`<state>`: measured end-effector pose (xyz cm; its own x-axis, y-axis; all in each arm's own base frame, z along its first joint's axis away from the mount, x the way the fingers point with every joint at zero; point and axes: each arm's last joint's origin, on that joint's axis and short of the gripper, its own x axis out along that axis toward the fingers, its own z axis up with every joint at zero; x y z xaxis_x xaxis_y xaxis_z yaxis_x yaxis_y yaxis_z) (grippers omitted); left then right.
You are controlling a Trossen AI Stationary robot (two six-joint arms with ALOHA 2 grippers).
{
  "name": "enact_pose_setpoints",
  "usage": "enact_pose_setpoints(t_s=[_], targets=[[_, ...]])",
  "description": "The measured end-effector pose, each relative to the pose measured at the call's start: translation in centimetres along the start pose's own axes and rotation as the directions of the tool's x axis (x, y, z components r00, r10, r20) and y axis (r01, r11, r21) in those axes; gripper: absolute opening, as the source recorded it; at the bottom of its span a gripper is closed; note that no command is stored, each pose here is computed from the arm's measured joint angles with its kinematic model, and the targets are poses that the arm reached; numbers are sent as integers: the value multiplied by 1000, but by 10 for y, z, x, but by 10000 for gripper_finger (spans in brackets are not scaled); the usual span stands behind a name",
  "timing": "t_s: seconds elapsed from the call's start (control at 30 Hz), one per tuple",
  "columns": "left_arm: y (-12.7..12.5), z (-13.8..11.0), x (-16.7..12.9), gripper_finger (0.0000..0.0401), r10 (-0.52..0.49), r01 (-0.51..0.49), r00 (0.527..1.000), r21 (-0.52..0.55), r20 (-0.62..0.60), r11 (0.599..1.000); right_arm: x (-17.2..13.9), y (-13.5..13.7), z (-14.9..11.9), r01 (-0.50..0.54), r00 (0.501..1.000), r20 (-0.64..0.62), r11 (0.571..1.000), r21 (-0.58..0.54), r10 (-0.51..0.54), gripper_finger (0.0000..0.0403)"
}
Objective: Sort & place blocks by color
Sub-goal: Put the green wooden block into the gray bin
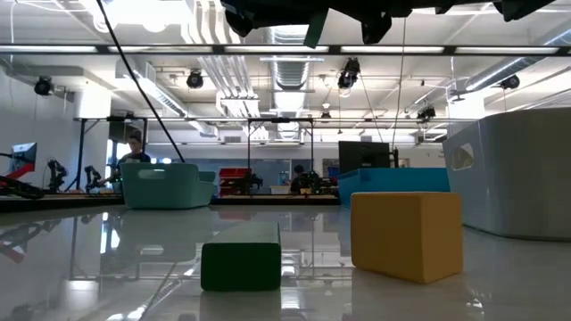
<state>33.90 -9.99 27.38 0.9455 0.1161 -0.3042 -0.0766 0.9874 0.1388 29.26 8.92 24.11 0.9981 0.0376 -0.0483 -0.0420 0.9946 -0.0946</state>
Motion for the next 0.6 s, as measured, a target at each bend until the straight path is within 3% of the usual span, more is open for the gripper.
enact_pose_setpoints(t_s=[0.2, 0.37, 0.6], targets=[[0, 0, 0, 144, 0, 0, 1000, -4, -1, 1000, -6, -2, 4, 2, 999, -32, 1000, 19, -2, 91], [1, -1, 0, 145, 2, -2, 1000, 19, -11, 1000, -11, -4, 13, 5, 984, -179, 998, 61, 6, 91], [7, -2, 0, 146, 20, -17, 999, 89, -32, 996, -21, -7, 31, 32, 870, -492, 993, 117, 31, 91]])
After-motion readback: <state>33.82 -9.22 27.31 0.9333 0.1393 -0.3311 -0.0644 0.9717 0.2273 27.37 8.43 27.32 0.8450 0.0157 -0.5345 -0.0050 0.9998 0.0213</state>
